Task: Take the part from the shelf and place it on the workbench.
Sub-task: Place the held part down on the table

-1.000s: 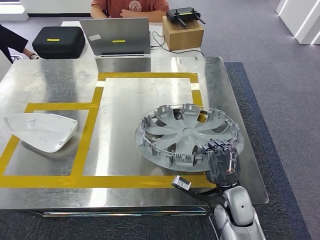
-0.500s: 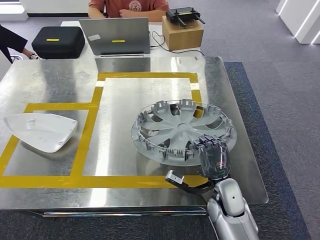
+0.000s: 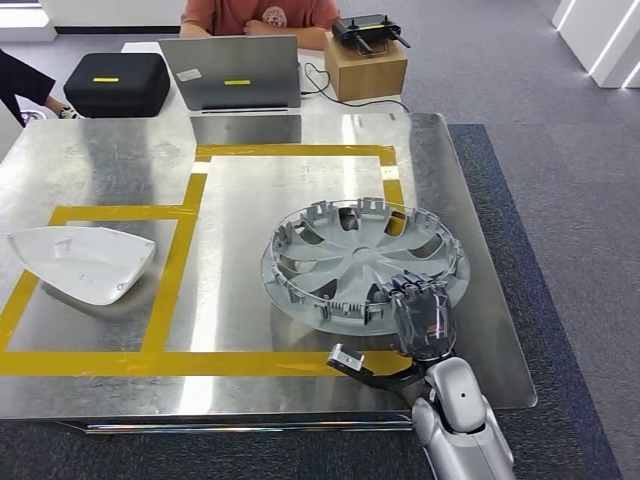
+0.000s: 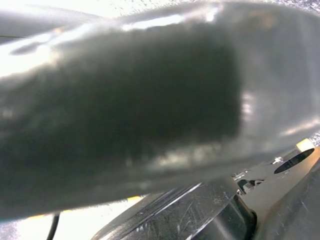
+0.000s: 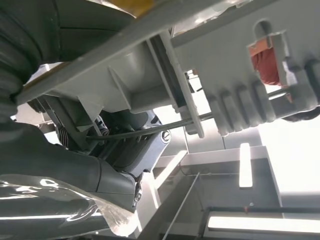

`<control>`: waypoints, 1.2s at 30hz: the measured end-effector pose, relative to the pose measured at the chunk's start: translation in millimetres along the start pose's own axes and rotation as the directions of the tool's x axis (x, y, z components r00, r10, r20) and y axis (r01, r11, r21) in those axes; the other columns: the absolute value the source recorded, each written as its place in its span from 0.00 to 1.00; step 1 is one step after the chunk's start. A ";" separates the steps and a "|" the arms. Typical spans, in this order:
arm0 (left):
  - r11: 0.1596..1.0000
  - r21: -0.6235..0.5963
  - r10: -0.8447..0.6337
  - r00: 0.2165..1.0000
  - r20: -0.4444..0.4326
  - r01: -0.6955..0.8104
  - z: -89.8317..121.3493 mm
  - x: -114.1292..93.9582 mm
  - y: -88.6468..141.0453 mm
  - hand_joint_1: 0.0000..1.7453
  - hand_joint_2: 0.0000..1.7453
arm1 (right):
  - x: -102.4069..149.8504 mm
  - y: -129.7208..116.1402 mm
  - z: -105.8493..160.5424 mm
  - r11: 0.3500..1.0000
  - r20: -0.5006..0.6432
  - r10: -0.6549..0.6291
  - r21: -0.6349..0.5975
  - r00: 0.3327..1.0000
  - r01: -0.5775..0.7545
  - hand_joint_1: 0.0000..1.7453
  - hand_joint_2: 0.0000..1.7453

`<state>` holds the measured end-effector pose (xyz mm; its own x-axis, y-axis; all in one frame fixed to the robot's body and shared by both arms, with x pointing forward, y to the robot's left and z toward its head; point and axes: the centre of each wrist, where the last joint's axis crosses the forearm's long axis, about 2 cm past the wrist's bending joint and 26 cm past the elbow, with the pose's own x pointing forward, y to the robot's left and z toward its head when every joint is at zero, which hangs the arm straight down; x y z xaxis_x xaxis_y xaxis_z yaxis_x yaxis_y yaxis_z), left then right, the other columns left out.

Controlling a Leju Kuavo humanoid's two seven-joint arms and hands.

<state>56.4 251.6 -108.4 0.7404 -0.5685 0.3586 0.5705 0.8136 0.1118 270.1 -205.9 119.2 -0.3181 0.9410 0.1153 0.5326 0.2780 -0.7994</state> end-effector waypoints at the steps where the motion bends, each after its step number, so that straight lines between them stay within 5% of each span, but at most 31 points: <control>1: 1.000 0.000 0.000 1.000 0.000 0.000 0.0 0.0 0.0 0.00 0.00 | 0.0 0.1 0.0 1.000 0.001 -0.001 0.000 1.000 0.001 1.00 1.00; 28: 0.999 -0.012 -0.051 0.999 -0.017 0.051 -2.3 10.0 2.3 0.00 0.00 | 56.4 9.6 -35.8 0.987 0.231 -0.153 -0.016 0.961 0.161 1.00 1.00; 36: 0.999 -0.010 -0.053 0.998 -0.025 0.053 -2.5 10.7 2.8 0.00 0.00 | 62.9 11.0 -38.7 0.988 0.215 -0.150 -0.009 0.965 0.156 1.00 1.00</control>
<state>66.8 247.5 -106.5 0.7179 -0.6135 0.3291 0.6120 0.7814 0.1217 286.3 -136.1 140.5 -0.5555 0.8249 0.1047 0.4832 0.4228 -0.7666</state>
